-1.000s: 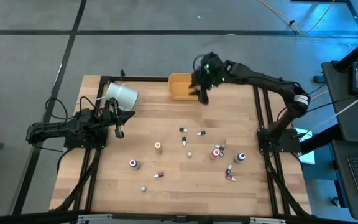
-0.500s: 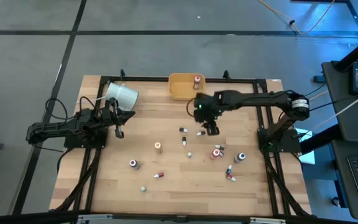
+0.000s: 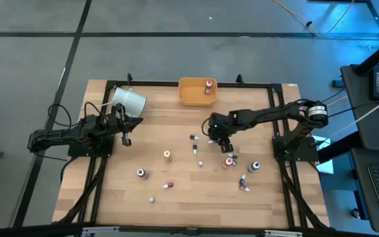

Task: Pick & Place food coloring
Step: Put the red food coloring bottle into the yellow bin

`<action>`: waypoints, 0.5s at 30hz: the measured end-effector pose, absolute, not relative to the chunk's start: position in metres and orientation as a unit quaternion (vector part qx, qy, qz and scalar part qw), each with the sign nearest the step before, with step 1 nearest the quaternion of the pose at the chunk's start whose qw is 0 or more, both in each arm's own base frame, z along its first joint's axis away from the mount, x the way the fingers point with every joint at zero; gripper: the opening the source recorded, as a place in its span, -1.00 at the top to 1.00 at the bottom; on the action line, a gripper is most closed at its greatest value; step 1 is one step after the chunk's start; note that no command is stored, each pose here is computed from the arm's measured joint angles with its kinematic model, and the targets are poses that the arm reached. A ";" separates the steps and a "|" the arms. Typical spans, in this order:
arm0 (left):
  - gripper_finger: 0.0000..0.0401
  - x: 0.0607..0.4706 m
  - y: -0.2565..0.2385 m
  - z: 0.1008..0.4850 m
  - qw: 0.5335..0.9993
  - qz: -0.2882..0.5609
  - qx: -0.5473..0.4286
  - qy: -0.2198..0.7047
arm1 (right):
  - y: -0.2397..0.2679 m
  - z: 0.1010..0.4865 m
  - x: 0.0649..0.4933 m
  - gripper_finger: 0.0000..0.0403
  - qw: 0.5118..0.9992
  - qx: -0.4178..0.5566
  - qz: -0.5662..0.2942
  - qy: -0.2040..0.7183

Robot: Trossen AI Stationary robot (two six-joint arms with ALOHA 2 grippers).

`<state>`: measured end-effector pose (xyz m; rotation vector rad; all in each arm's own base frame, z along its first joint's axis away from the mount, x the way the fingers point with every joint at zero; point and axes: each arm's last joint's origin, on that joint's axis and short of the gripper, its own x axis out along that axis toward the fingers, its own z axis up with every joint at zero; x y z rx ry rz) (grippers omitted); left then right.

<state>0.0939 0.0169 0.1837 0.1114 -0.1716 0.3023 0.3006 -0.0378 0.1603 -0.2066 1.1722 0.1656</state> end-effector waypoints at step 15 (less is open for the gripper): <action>0.95 0.094 0.017 0.184 0.983 0.150 0.055 -0.085 | -0.037 0.138 0.292 0.15 0.838 -0.088 0.066 0.535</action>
